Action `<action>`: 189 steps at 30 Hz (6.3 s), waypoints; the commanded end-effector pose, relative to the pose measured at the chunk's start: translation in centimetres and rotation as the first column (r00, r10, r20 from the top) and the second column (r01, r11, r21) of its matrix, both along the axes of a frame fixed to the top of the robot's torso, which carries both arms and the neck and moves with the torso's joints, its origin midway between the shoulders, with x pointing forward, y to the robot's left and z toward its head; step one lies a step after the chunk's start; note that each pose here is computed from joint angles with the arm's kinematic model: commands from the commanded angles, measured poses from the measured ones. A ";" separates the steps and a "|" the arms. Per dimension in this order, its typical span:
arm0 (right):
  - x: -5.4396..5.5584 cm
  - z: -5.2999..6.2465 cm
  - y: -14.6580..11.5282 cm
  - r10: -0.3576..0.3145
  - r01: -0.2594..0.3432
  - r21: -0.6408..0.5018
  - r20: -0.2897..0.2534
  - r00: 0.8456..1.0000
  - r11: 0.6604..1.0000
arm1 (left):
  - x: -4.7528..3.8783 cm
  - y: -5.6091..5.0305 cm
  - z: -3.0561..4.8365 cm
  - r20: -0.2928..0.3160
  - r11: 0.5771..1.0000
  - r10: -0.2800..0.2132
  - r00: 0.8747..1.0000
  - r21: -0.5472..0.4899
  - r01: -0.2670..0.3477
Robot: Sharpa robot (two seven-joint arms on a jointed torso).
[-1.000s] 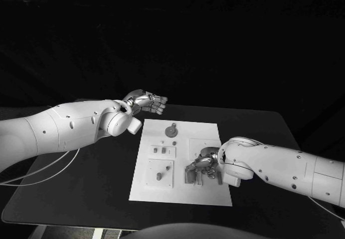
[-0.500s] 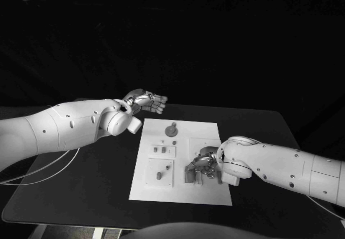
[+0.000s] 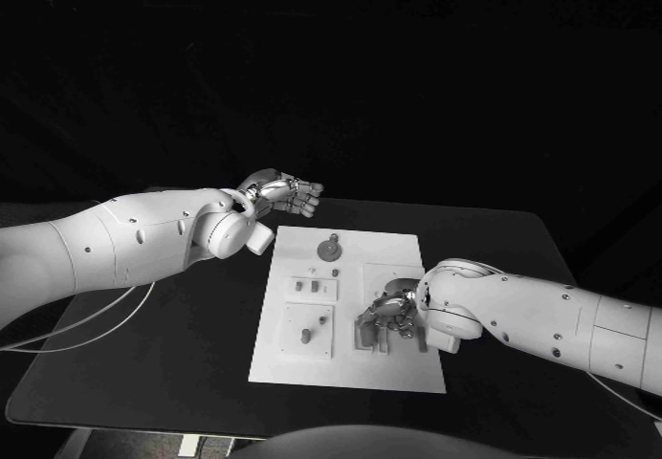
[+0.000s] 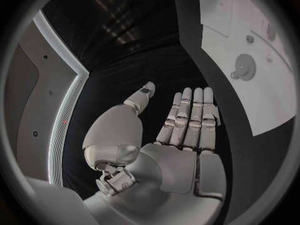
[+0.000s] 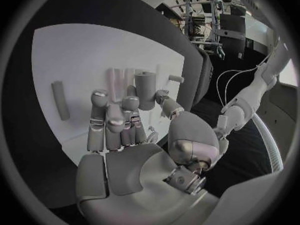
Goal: Assemble the parts on the task board
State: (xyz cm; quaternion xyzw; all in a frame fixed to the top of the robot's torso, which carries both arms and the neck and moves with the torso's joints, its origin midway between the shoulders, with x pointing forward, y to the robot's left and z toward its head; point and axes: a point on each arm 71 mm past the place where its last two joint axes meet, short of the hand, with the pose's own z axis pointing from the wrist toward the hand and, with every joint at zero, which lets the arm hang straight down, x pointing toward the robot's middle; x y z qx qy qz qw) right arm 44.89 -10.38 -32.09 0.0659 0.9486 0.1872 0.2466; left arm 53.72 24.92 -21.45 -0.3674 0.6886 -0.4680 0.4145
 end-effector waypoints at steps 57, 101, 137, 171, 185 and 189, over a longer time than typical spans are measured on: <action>-0.5 -0.3 0.5 0.031 -0.031 -0.007 -0.010 0.999 1.000 | 0.06 0.0 0.14 0.011 1.000 -0.005 1.000 -0.003 0.005; -1.8 1.5 -0.6 0.132 -0.138 0.039 0.145 0.981 0.990 | 0.07 0.2 0.11 0.006 1.000 -0.009 1.000 -0.001 0.009; -2.3 0.5 0.8 0.230 -0.223 -0.058 0.174 0.958 0.973 | 0.11 0.1 0.11 0.008 1.000 -0.013 1.000 0.001 0.013; -2.1 0.7 0.6 0.233 -0.219 -0.081 0.242 0.942 0.972 | 0.12 0.1 0.10 0.008 1.000 -0.014 1.000 0.001 0.014; -1.5 1.7 -4.5 0.068 -0.068 -0.005 0.220 0.973 0.998 | 0.04 0.4 0.12 0.009 1.000 -0.009 1.000 0.002 0.009; -1.4 1.8 -6.7 0.021 -0.019 -0.012 0.192 0.981 1.000 | -0.02 0.5 0.13 0.009 1.000 -0.008 1.000 0.001 0.008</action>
